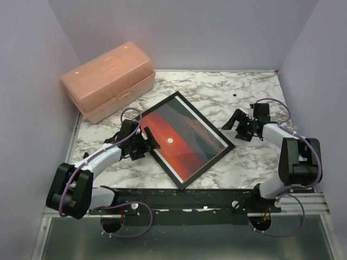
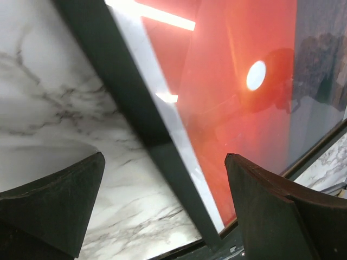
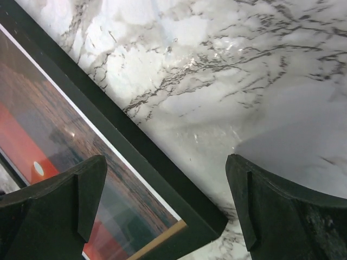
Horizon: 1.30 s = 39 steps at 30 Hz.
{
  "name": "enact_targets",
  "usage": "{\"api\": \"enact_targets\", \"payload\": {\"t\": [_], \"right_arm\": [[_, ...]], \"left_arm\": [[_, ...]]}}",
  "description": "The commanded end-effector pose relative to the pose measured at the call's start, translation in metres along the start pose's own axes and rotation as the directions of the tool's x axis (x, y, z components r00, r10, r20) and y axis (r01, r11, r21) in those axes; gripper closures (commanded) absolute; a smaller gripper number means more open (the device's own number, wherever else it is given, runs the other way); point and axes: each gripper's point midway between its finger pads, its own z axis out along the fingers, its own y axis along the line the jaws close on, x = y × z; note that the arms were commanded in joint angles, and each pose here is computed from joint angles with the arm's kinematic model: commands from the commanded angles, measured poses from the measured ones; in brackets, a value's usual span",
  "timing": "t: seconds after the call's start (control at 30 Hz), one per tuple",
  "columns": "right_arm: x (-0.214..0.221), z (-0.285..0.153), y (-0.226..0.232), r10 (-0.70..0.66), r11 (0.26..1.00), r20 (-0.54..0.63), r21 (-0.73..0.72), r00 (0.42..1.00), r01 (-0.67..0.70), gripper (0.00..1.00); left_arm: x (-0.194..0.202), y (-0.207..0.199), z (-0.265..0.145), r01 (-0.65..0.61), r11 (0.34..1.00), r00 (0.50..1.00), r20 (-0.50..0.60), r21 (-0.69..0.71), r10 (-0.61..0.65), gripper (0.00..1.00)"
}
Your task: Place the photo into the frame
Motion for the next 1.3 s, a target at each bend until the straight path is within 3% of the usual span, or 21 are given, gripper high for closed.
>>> {"api": "enact_targets", "payload": {"t": [0.0,0.2,0.43,0.6,0.9,1.03,1.1,1.17,1.27], "right_arm": [[0.031,0.011,0.008,-0.015,0.996,-0.164,-0.089,0.986,0.000,0.00],[0.073,0.008,0.019,-0.028,0.990,-0.248,-0.138,0.968,-0.007,0.00],[0.131,-0.028,0.026,0.052,0.979,-0.342,-0.169,0.938,-0.115,0.00],[0.167,-0.055,0.025,0.131,0.962,-0.355,-0.181,0.926,-0.206,0.00],[0.195,-0.072,0.035,0.179,0.928,-0.346,-0.252,0.921,-0.275,0.01],[0.205,-0.069,0.044,0.152,0.930,-0.367,-0.263,0.918,-0.259,0.01],[0.206,-0.068,0.047,0.137,0.934,-0.373,-0.259,0.918,-0.245,0.01],[0.204,-0.067,0.052,0.122,0.936,-0.370,-0.267,0.921,-0.231,0.01],[0.198,-0.067,0.060,0.102,0.934,-0.363,-0.286,0.926,-0.215,0.01]], "left_arm": [[-0.012,-0.020,0.019,-0.031,0.997,0.999,-0.023,0.068,0.032,0.01],[-0.019,-0.053,0.043,-0.070,0.991,0.992,-0.099,0.115,0.082,0.04],[-0.034,-0.117,0.069,-0.183,0.972,0.965,-0.162,0.150,0.207,0.04],[-0.049,-0.169,0.087,-0.291,0.943,0.929,-0.190,0.159,0.318,0.02],[-0.029,-0.236,0.120,-0.391,0.892,0.861,-0.251,0.229,0.442,0.01],[-0.046,-0.231,0.119,-0.460,0.880,0.856,-0.205,0.117,0.474,0.02],[-0.068,-0.214,0.112,-0.501,0.865,0.857,-0.154,-0.026,0.491,0.02],[-0.090,-0.197,0.094,-0.487,0.860,0.873,-0.096,-0.154,0.478,0.01],[-0.103,-0.180,0.068,-0.400,0.901,0.916,-0.035,-0.169,0.400,0.02]]}}
